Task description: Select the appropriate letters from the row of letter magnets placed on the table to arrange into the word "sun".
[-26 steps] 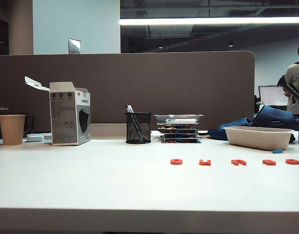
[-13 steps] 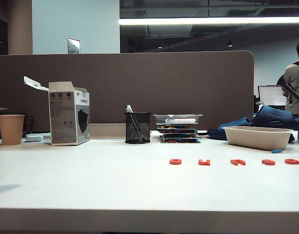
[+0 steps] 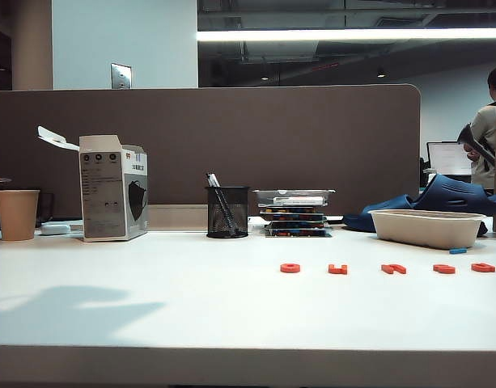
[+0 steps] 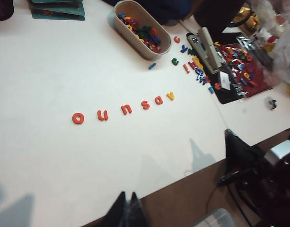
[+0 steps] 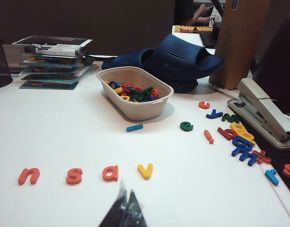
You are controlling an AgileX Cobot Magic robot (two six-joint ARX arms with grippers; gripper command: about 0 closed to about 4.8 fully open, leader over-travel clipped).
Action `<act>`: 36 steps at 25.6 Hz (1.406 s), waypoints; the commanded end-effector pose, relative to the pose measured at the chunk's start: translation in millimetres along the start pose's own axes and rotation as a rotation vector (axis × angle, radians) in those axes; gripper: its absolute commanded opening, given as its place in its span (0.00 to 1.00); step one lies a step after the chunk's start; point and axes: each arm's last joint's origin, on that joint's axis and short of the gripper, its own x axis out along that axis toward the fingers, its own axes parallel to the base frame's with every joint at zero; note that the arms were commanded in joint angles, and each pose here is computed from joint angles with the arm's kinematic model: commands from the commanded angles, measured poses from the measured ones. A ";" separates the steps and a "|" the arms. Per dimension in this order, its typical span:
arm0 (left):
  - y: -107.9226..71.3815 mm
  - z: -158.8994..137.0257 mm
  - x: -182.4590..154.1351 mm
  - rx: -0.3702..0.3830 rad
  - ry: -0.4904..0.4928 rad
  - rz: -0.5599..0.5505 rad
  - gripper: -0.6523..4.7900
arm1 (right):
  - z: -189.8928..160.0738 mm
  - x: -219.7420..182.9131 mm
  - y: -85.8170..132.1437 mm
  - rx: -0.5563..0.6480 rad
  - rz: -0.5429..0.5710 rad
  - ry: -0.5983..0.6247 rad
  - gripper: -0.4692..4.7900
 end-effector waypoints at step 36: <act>-4.3 -0.3 8.7 -0.065 -0.024 0.049 0.11 | 206.5 66.4 9.1 0.238 0.192 0.541 0.30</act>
